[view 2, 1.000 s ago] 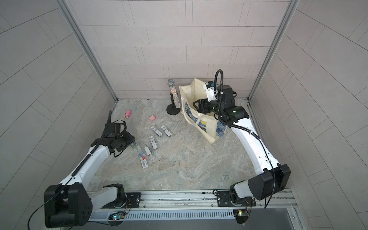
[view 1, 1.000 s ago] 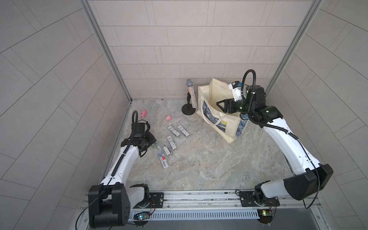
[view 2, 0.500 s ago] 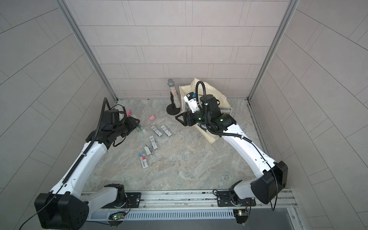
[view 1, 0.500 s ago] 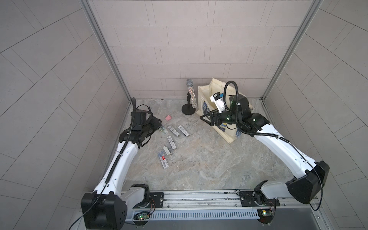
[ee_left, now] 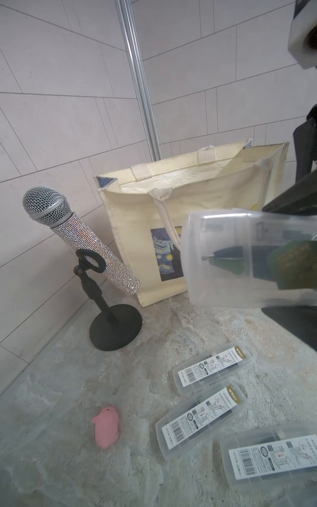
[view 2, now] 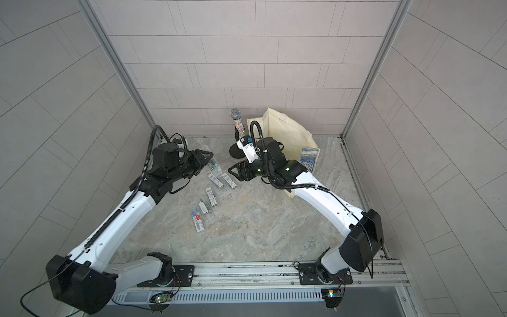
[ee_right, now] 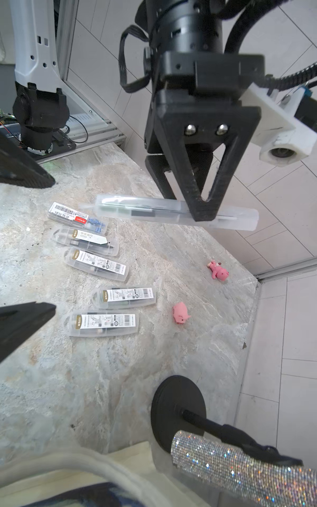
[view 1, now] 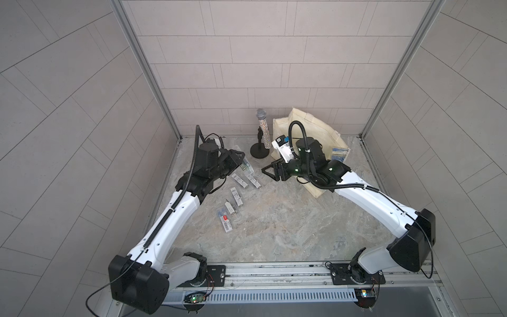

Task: Put the compass set into the canvas bag
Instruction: Pick up the compass set at the center of the board, then place the compass set in the canvas bag.

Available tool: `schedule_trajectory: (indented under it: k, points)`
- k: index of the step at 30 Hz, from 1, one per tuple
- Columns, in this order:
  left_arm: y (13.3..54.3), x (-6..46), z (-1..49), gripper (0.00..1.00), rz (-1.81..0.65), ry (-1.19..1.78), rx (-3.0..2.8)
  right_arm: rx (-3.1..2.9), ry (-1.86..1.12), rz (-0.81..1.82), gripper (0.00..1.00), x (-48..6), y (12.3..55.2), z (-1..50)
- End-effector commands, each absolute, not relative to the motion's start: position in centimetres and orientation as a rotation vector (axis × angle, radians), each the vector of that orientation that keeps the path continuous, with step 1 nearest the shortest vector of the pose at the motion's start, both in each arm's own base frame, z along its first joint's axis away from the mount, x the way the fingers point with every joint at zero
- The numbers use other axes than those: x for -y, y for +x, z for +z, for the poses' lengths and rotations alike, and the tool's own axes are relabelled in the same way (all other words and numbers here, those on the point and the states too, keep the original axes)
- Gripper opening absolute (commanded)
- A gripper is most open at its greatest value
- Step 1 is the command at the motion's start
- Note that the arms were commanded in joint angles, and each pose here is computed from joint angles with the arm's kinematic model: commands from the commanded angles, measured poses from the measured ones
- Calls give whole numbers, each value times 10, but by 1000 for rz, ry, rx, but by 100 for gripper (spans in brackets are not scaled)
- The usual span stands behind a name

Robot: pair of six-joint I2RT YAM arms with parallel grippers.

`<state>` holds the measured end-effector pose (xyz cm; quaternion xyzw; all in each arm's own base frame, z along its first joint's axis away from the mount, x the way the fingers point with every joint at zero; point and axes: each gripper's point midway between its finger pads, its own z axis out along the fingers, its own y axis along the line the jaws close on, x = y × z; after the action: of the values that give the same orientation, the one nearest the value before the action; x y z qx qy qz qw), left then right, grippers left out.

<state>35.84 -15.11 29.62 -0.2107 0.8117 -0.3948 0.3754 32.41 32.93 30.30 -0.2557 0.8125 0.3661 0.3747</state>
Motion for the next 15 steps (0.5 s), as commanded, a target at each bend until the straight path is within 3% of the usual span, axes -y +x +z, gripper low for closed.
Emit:
schedule_trajectory:
  k: [1,9,15]
  points:
    - [363,158,322,21,-1078,-522,-2004,-2067,-699,919,67,-346,325,306]
    - [361,164,328,20,-1111,-505,-1991,-2071,-737,915,65,-367,332,308]
    - [364,168,323,20,-1141,-503,-1993,-2090,-765,960,50,-378,330,303]
